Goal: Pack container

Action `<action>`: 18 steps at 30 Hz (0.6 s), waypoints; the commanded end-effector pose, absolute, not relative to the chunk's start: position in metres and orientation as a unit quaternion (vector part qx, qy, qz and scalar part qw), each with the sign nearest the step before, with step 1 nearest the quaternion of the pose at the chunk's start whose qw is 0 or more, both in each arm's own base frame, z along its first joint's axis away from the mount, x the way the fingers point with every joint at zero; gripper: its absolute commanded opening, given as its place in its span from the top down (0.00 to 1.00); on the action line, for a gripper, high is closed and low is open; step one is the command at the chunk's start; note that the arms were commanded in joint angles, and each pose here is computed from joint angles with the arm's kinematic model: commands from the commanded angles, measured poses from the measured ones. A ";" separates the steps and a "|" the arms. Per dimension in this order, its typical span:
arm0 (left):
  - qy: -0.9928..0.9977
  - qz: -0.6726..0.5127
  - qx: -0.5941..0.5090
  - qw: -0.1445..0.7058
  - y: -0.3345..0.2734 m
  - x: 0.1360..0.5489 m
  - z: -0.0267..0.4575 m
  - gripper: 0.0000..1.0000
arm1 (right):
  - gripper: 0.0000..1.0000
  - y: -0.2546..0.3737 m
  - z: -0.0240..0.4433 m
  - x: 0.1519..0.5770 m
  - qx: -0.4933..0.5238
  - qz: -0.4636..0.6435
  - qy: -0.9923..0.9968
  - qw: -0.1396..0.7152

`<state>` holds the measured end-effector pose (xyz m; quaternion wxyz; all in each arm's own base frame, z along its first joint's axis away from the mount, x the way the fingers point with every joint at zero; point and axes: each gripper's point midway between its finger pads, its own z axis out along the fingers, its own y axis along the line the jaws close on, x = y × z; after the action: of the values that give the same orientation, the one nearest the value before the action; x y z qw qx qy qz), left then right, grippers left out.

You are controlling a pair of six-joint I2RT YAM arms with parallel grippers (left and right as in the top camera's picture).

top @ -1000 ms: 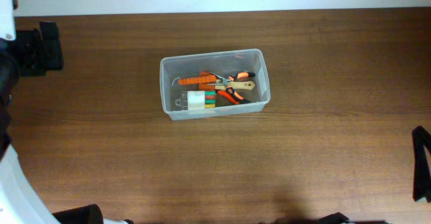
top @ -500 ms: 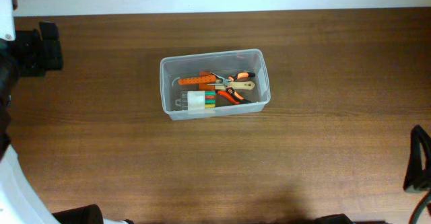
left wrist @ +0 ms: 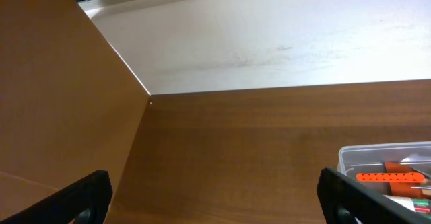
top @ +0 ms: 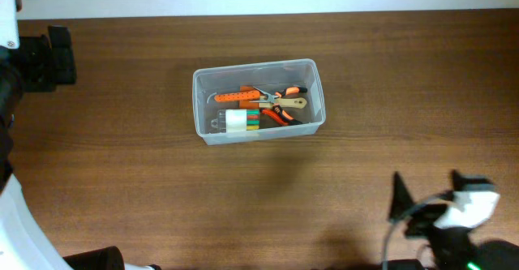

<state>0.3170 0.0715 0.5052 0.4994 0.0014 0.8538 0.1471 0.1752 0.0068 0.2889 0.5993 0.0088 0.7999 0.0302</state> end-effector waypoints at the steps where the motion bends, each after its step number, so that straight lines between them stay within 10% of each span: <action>1: 0.854 0.143 -0.008 0.500 0.073 0.318 0.505 0.01 | 0.02 0.014 0.236 0.186 0.004 0.051 0.811 0.583; 18: 0.854 0.143 -0.008 0.500 0.073 0.318 0.505 0.01 | 0.02 0.020 0.143 0.202 -0.002 0.065 0.852 0.520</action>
<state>0.3170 0.0715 0.5052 0.4994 0.0014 0.8538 0.1471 0.2023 0.0192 0.1449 0.5138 -0.0030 0.8559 0.0590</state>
